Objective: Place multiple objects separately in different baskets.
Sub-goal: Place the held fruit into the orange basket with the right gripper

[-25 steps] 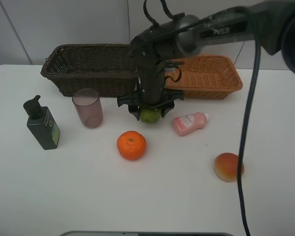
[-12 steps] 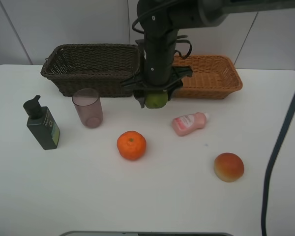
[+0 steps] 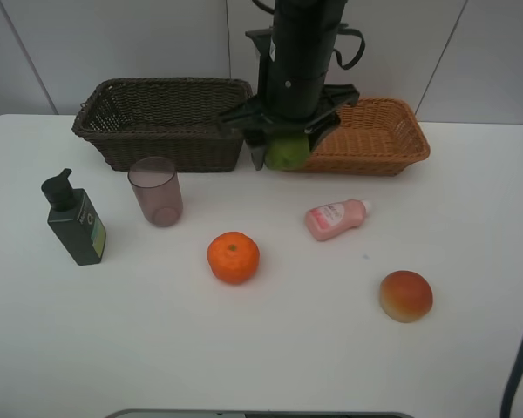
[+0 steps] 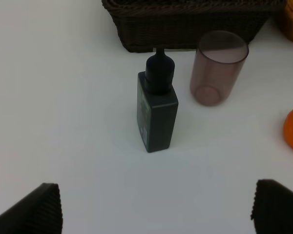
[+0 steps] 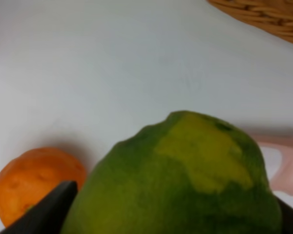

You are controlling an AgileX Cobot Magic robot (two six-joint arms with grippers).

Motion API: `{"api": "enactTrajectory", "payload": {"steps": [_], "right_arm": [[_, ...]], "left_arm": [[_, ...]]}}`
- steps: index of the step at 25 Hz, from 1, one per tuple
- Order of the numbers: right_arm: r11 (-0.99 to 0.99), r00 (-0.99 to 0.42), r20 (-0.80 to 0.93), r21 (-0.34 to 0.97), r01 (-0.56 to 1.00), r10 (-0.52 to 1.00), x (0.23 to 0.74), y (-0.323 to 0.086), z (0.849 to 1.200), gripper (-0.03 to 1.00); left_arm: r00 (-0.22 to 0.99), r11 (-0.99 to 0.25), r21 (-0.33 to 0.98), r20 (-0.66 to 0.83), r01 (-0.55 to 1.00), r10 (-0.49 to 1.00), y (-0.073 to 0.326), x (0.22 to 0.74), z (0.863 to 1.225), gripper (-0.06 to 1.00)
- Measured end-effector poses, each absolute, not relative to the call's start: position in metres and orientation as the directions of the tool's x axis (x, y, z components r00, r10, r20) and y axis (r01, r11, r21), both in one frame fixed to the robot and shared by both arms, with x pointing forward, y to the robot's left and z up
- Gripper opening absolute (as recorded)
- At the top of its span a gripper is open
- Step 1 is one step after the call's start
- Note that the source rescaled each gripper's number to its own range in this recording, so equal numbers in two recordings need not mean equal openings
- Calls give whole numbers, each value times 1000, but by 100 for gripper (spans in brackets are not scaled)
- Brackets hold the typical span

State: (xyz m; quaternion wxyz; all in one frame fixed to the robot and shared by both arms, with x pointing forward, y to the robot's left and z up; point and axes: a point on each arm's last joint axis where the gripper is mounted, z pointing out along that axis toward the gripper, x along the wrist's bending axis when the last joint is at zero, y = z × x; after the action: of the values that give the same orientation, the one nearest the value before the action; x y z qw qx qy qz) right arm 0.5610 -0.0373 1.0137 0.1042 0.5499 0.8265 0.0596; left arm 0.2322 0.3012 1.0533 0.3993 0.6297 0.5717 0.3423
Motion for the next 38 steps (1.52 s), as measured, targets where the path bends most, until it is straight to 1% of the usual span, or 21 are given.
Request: {"api": "enactTrajectory", "payload": {"steps": [5, 12, 20, 24, 28, 31, 38], "right_arm": [[360, -345, -104, 235, 903, 933, 570, -56, 1027, 33], [263, -247, -95, 260, 929, 964, 595, -93, 1031, 33], [114, -106, -42, 408, 906, 993, 640, -147, 1029, 33], [60, -57, -21, 462, 885, 998, 666, -169, 1009, 33], [29, -30, -5, 495, 869, 1000, 687, -184, 981, 33], [24, -32, 6, 524, 852, 999, 699, -187, 959, 33], [34, -47, 11, 514, 857, 999, 710, -183, 913, 33]], "left_arm": [[112, -27, 894, -25, 447, 993, 301, 232, 1053, 99], [112, -27, 894, -25, 447, 993, 301, 232, 1053, 99], [112, -27, 894, -25, 447, 993, 301, 232, 1053, 99], [112, -27, 894, -25, 447, 993, 301, 232, 1053, 99], [112, -27, 894, -25, 447, 993, 301, 232, 1053, 99], [112, -27, 894, -25, 447, 993, 301, 232, 1053, 99], [112, -27, 894, -25, 447, 993, 301, 232, 1053, 99]]}}
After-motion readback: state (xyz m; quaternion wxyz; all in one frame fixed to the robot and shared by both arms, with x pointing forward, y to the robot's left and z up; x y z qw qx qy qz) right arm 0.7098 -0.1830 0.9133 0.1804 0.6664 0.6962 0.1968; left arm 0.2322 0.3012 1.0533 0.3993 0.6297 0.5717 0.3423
